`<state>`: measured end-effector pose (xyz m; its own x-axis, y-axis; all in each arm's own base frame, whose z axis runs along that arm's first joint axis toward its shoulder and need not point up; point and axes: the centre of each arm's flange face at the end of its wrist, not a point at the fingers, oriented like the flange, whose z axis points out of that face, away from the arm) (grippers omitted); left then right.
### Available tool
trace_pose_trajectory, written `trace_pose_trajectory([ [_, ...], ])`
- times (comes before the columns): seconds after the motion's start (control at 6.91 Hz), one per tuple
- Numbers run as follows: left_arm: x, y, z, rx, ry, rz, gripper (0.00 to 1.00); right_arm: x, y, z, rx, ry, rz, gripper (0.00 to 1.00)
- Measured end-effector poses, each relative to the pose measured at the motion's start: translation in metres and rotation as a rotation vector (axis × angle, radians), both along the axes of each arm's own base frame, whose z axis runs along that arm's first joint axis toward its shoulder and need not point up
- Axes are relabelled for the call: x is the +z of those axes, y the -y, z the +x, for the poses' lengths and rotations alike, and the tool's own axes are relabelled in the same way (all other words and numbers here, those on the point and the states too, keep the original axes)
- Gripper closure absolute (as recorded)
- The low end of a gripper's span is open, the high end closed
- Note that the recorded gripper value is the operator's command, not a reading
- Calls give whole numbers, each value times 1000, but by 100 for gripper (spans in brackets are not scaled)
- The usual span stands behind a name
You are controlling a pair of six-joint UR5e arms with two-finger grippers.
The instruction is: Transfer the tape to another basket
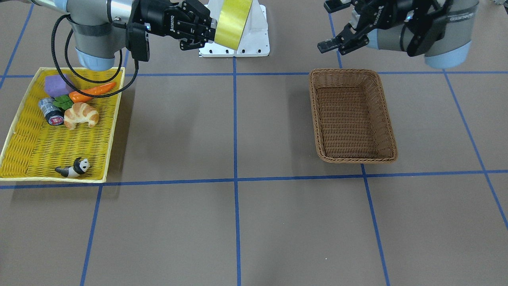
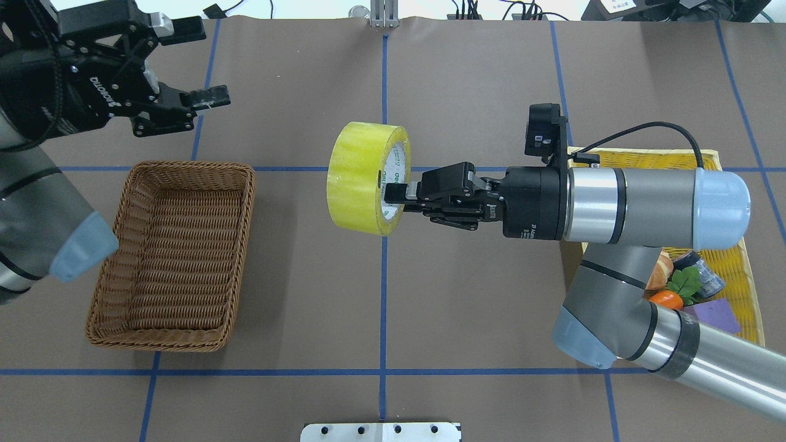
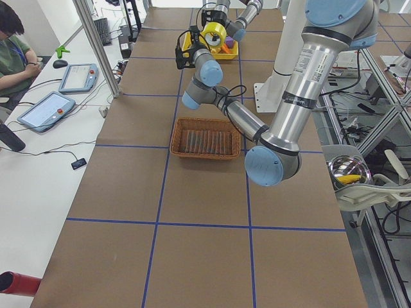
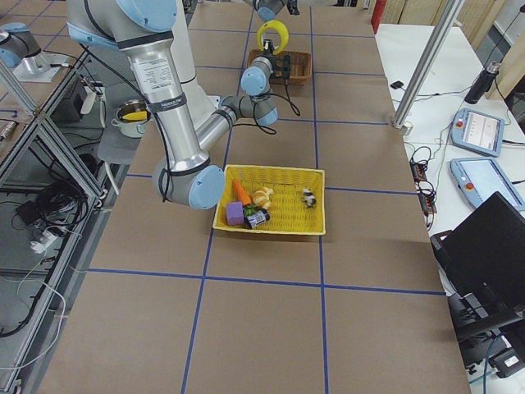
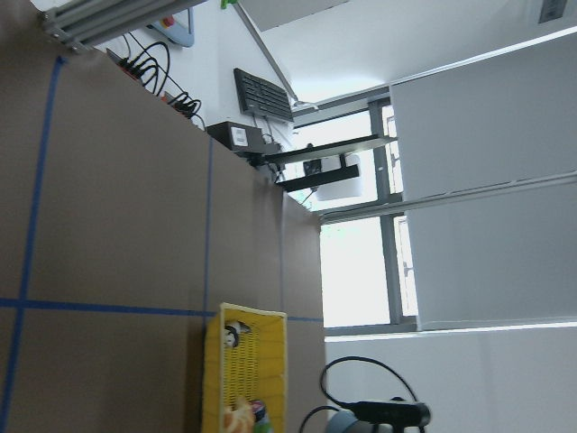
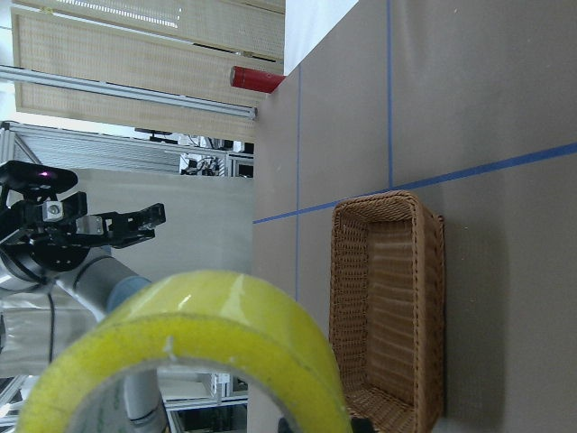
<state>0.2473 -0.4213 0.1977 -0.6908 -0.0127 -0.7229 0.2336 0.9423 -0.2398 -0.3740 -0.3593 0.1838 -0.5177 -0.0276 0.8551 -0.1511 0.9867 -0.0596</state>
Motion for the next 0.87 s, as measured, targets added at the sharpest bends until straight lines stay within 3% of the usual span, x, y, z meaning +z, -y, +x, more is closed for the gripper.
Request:
trace_pose_trajectory([
  [0.29,-5,-20,29,30,-84,-29,4,-1,-3,-3,-5,3,-1,100],
  [0.87,-20,-49,75,121,-107,-23,8,-1,-13,-12,-31,4,0,100],
])
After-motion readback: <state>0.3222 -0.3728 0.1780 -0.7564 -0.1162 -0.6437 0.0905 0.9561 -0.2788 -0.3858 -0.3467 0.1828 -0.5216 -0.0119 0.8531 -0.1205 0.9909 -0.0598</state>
